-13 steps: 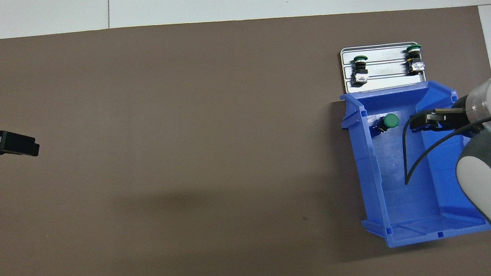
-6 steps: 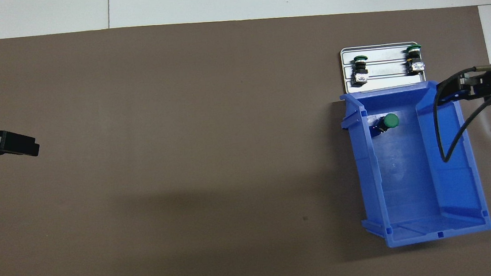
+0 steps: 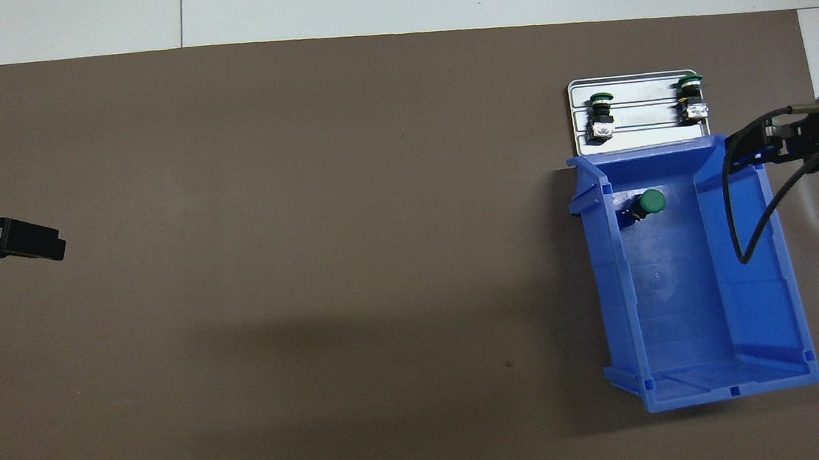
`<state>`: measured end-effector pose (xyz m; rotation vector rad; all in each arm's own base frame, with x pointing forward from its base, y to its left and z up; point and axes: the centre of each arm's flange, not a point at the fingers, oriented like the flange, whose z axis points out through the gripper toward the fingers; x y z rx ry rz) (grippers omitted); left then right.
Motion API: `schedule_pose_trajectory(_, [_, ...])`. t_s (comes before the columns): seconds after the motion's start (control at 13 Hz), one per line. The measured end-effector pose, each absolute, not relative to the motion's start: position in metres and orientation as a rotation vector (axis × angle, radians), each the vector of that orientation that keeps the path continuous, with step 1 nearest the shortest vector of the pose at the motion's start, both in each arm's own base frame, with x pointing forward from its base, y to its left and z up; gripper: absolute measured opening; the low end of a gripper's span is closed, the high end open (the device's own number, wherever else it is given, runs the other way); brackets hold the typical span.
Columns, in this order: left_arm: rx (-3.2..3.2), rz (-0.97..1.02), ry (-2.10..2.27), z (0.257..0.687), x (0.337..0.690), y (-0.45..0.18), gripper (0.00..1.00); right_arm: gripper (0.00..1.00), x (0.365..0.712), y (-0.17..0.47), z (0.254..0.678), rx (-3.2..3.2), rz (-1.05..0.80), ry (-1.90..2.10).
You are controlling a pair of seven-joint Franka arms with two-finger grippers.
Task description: Place and press button with both arms
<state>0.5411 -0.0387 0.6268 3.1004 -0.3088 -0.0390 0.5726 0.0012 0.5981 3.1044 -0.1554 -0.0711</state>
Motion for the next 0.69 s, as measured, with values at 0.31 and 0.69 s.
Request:
schedule_pose_trajectory(0.31, [3.1,-0.039,-0.309,0.6268,0.5411,-0.0387,1.0,0.97,0.577,0.0016,0.599,3.107,-0.019,-0.154])
schedule_pose_trajectory(0.69, [3.1,-0.039,-0.309,0.6268,0.5411,-0.0387,1.0,0.97,0.5801,0.0023,0.5975,3.114,0.008,-0.154])
